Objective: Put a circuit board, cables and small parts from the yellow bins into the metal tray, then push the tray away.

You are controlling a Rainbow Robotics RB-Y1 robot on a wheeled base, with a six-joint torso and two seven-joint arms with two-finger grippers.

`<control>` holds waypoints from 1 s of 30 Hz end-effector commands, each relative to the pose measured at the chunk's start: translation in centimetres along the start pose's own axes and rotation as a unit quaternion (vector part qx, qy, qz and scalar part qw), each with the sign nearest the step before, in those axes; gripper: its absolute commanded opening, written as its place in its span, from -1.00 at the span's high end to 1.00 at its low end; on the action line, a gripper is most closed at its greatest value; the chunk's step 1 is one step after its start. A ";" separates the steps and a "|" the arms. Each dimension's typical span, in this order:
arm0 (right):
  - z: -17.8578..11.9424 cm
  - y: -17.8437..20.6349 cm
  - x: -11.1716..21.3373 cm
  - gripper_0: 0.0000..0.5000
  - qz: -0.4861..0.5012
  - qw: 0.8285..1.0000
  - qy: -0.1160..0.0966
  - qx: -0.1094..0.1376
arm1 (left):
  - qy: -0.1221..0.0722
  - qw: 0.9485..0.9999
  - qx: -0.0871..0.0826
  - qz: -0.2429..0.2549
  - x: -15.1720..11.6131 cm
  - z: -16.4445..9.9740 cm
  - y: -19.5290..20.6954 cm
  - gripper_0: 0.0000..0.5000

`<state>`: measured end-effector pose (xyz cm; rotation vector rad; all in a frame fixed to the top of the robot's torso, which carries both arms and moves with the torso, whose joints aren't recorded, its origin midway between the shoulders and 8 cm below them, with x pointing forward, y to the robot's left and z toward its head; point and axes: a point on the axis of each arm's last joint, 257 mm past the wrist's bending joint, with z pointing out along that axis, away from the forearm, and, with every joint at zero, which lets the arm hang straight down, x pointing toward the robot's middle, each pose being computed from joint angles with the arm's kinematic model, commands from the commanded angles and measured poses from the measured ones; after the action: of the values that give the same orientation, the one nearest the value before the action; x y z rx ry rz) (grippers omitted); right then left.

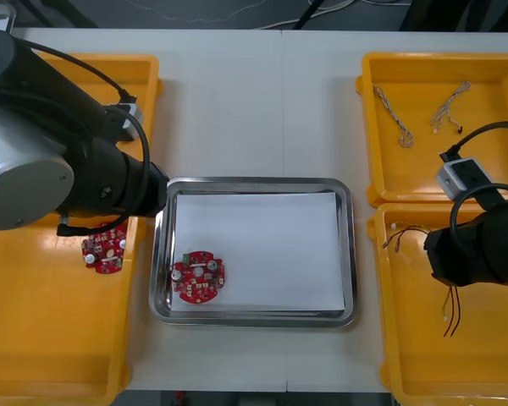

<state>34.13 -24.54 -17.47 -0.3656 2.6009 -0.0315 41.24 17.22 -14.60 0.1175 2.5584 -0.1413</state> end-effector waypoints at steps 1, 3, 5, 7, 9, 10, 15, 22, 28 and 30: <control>-0.3 0.9 -0.9 1.00 -0.033 0.999 -0.005 0.012 | -0.025 1.000 -0.013 -0.013 -3.1 -1.7 2.8 -1.00; -0.1 1.5 -0.7 1.00 -0.046 0.999 0.000 0.010 | -0.027 0.999 -0.016 -0.016 -3.6 -1.8 3.7 -1.00; 0.2 2.1 -0.4 1.00 -0.063 0.998 0.006 0.010 | -0.029 0.999 -0.024 -0.014 -4.3 -1.8 5.0 -1.00; 0.4 2.5 -0.1 1.00 -0.075 0.997 0.011 0.011 | -0.031 0.999 -0.031 -0.010 -4.7 -1.9 6.1 -1.00; 0.6 2.9 0.1 1.00 -0.087 0.996 0.016 0.012 | -0.033 0.999 -0.042 -0.005 -5.1 -1.9 7.1 -1.00; 0.8 3.2 0.2 1.00 -0.097 0.995 0.018 0.013 | -0.040 0.998 -0.053 -0.003 -5.5 -2.1 7.9 -1.00; 1.3 4.5 0.4 1.00 -0.133 0.991 0.021 0.019 | -0.053 0.994 -0.097 0.008 -6.6 -2.8 11.1 -1.00; 2.5 6.4 0.6 1.00 -0.166 0.986 0.028 0.011 | -0.064 0.988 -0.140 0.012 -7.7 -3.7 14.5 -1.00; 3.9 8.6 0.1 1.00 -0.179 0.983 0.024 -0.005 | -0.069 0.986 -0.150 0.016 -9.1 -2.5 17.1 -1.00; 4.4 9.2 -0.2 1.00 -0.184 0.983 0.024 -0.004 | -0.078 0.986 -0.149 0.013 -9.9 -2.3 18.1 -1.00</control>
<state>33.28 -16.36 -22.39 -0.8525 2.5738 -0.1395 48.43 32.19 -12.21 -0.0567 2.4743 0.1560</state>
